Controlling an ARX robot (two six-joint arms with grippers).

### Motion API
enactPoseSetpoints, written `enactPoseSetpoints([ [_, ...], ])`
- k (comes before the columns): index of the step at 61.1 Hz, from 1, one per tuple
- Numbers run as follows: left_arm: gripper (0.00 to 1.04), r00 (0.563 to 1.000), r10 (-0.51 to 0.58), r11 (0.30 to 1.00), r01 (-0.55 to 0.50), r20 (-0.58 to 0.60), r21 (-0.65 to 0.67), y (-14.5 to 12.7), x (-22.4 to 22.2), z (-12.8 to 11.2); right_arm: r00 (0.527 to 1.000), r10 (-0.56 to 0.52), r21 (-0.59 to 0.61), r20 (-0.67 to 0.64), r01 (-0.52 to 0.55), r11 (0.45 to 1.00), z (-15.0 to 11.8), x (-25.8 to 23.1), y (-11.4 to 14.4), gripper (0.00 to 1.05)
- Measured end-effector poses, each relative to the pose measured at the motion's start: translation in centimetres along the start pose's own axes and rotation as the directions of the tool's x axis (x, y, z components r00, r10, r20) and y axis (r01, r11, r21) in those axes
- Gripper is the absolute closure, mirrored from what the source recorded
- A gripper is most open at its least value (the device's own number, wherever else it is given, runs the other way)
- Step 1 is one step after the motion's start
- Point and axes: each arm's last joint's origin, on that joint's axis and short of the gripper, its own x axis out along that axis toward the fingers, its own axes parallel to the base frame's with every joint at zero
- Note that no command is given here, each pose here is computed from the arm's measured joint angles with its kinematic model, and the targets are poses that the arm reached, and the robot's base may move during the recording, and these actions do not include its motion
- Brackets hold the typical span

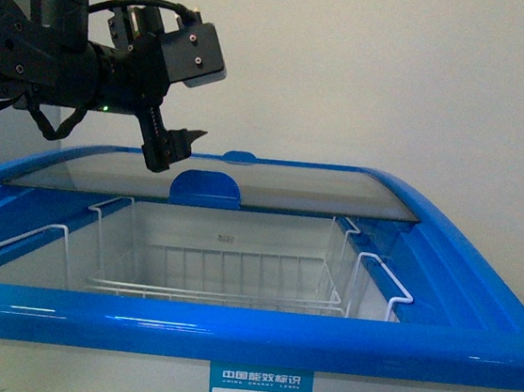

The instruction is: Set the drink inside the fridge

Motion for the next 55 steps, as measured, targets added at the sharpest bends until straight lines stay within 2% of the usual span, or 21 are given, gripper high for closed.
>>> enactPoseSetpoints([
  [8,0.08,0.998,0.049,0.997,-0.051,-0.025,-0.05,0.5,-0.1,0.1,1.0,0.0,0.0,0.0,0.0,1.0,0.0,0.0,0.0,0.65],
  [12,0.08,0.996,0.067,0.99,-0.072,-0.051,-0.118,0.8,-0.2,0.0,1.0,0.0,0.0,0.0,0.0,1.0,0.0,0.0,0.0,0.65],
  [16,0.08,0.995,0.072,0.973,-0.087,-0.074,-0.213,1.0,-0.7,0.0,1.0,0.0,0.0,-0.001,0.0,1.0,0.0,0.0,0.0,0.65],
  [23,0.08,0.991,0.051,0.89,-0.103,-0.126,-0.445,1.7,-2.7,0.0,1.0,0.0,0.0,0.0,0.0,1.0,0.0,0.0,0.0,0.65],
  [27,0.08,0.988,0.029,0.819,-0.112,-0.154,-0.562,2.3,-4.4,0.2,1.0,0.0,0.0,0.0,0.0,1.0,0.0,0.0,0.0,0.65],
  [28,0.08,0.985,0.02,0.776,-0.122,-0.17,-0.619,2.6,-5.3,0.3,1.0,0.0,0.0,0.0,0.0,1.0,0.0,0.0,0.0,0.65],
  [29,0.08,0.985,0.019,0.768,-0.126,-0.174,-0.628,2.7,-5.5,0.3,1.0,0.0,0.0,0.0,0.0,1.0,0.0,0.0,0.0,0.65],
  [30,0.08,0.983,0.004,0.72,-0.13,-0.183,-0.681,2.9,-6.6,0.5,1.0,0.0,0.0,0.0,0.0,1.0,0.0,0.0,0.0,0.65],
  [32,0.08,0.983,-0.008,0.683,-0.13,-0.185,-0.719,3.1,-7.5,0.7,1.0,0.0,0.0,0.0,0.0,1.0,0.0,0.0,0.0,0.65],
  [39,0.08,0.986,-0.071,0.412,-0.106,-0.148,-0.905,2.6,-15.6,2.3,1.0,0.0,0.0,0.0,0.0,1.0,0.0,0.0,0.0,0.65],
  [43,0.08,0.986,-0.105,0.309,-0.094,-0.133,-0.946,1.3,-19.2,2.9,1.0,0.0,0.0,0.0,0.0,1.0,0.0,0.0,0.0,0.65],
  [45,0.08,0.985,-0.116,0.282,-0.09,-0.127,-0.955,0.8,-20.4,3.0,1.0,0.0,0.0,0.0,0.0,1.0,0.0,0.0,0.0,0.65],
  [46,0.08,0.984,-0.129,0.241,-0.09,-0.124,-0.966,0.2,-21.5,3.1,1.0,0.0,0.0,0.0,0.0,1.0,0.0,0.0,0.0,0.65],
  [48,0.08,0.983,-0.139,0.214,-0.089,-0.121,-0.973,-0.4,-22.6,3.3,1.0,0.0,0.0,0.0,0.0,1.0,0.0,0.0,0.0,0.65],
  [49,0.08,0.982,-0.148,0.171,-0.092,-0.118,-0.981,-1.0,-23.7,3.4,1.0,0.0,0.0,0.0,0.0,1.0,0.0,0.0,0.0,0.65],
  [51,0.08,0.98,-0.154,0.145,-0.101,-0.124,-0.984,-1.6,-24.9,3.4,1.0,0.0,0.0,0.0,0.0,1.0,0.0,0.0,0.0,0.65],
  [52,0.08,0.978,-0.167,0.103,-0.105,-0.122,-0.989,-2.3,-25.9,3.5,1.0,0.0,0.0,0.0,0.0,1.0,0.0,0.0,0.0,0.65],
  [55,0.09,0.974,-0.171,0.067,-0.137,-0.147,-0.988,-3.6,-27.9,3.7,1.0,0.0,0.0,0.0,0.0,1.0,0.0,0.0,0.0,0.65],
])
